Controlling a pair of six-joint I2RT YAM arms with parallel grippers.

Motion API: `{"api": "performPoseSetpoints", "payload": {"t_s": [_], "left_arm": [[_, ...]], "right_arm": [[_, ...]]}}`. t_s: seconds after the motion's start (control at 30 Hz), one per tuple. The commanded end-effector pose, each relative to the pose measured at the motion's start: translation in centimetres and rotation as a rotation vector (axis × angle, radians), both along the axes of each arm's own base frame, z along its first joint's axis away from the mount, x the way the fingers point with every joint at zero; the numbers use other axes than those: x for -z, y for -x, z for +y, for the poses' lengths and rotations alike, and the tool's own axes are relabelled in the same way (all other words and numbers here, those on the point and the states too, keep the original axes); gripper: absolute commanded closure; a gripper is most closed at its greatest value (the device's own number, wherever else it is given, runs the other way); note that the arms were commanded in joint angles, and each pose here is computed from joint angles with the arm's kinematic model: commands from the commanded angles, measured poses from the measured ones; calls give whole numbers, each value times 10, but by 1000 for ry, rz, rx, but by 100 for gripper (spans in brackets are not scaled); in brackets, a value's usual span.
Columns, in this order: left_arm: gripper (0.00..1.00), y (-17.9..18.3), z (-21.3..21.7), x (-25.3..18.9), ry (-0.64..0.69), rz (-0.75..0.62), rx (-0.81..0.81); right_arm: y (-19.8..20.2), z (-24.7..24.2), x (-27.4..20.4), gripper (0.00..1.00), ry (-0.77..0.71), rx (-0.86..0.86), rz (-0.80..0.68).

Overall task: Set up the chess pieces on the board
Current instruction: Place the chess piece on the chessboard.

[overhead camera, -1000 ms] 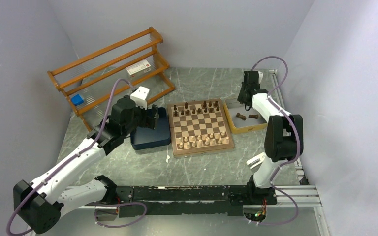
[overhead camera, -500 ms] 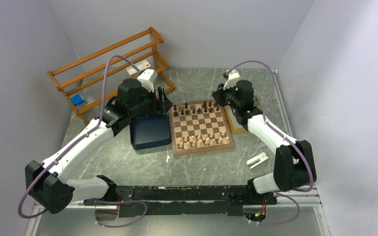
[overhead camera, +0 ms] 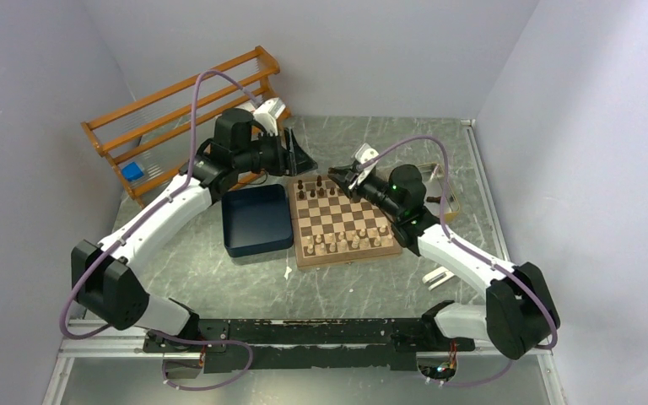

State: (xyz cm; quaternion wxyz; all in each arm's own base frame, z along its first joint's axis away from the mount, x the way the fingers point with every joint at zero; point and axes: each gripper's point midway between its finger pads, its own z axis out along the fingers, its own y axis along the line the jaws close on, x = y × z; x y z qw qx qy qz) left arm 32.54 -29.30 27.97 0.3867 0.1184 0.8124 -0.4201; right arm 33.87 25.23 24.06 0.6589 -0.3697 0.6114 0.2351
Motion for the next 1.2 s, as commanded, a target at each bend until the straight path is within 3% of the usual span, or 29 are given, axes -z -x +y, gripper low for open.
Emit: {"api": "performPoseSetpoints", "payload": {"t_s": [0.0, 0.2, 0.5, 0.87, 1.17], "left_arm": [[39, 4, -20, -25, 102, -7, 105], [47, 0, -30, -19, 125, 13, 146], [51, 4, -43, -6, 154, 37, 236], [69, 16, -52, -1, 151, 32, 306], [73, 15, -54, 9, 103, 44, 293]], "right_arm": [[11, 10, -30, 89, -5, -42, -147], [15, 14, -35, 89, 9, -38, -173], [17, 17, -32, 89, 15, -41, -161], [14, 20, -30, 89, 9, -27, -138], [15, 19, -26, 89, 6, -24, -129]]}}
